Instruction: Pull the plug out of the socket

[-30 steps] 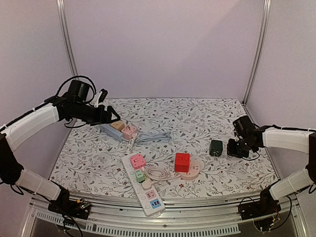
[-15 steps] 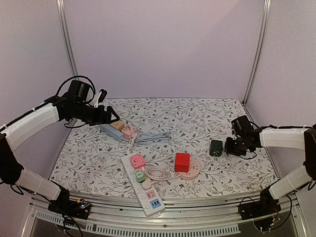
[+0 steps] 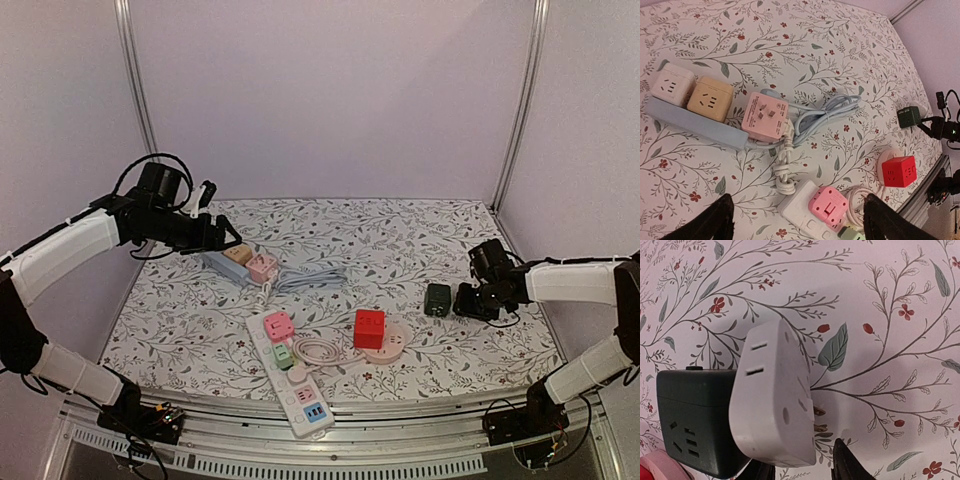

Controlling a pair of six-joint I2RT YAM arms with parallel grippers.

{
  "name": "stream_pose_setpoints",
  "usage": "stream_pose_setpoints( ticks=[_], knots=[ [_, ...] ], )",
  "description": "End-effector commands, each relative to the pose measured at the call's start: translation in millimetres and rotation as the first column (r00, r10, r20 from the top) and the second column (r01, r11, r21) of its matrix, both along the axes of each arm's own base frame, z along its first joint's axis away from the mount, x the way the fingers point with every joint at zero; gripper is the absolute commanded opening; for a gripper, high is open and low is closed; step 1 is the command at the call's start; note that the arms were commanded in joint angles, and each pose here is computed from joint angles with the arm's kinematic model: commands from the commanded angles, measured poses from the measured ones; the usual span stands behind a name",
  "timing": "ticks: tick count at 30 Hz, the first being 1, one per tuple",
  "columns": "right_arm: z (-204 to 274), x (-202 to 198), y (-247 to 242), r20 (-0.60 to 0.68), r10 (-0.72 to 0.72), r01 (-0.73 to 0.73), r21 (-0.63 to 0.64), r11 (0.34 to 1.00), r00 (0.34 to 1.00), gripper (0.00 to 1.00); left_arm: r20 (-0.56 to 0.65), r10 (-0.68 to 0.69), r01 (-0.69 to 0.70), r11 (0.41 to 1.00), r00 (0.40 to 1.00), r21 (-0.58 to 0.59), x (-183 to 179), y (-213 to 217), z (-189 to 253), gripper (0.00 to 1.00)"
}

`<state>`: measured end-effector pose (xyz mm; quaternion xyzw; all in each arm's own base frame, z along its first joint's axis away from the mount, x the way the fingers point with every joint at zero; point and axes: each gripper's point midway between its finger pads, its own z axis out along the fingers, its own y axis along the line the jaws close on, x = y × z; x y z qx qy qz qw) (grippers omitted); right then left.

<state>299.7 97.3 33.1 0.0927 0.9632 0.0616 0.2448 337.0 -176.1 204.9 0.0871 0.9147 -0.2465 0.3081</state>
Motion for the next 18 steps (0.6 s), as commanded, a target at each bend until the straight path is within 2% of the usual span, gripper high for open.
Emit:
stream_pose_setpoints(
  ticks=[1,7,11,15,18],
  knots=[
    [9.3,-8.5,-5.4,0.017,-0.024,0.024,0.014,1.000,1.000,0.42,-0.012,0.001,0.000,1.000,1.000,0.016,-3.0,4.8,-5.2,0.88],
    [30.2,-16.7,-12.5,0.057,-0.050,0.049,0.021,0.999,0.997,0.60,-0.014,0.006,-0.006,1.000,1.000,0.017,-3.5,5.4,-6.0,0.88],
    [46.8,-21.9,-11.0,0.083,-0.057,0.053,0.060,0.997,0.995,0.66,-0.008,0.015,-0.015,1.000,1.000,0.025,-3.5,6.2,-5.2,0.87],
    [67.6,-27.3,-1.9,0.118,-0.047,0.033,0.117,0.993,0.992,0.73,0.052,0.020,-0.024,0.997,0.998,0.075,-8.0,4.5,1.6,0.87],
    [87.9,-37.0,8.7,0.153,-0.015,0.001,0.095,0.996,0.988,0.79,0.074,-0.015,0.010,0.998,0.997,0.069,-13.2,-8.5,4.6,0.88]
  ],
)
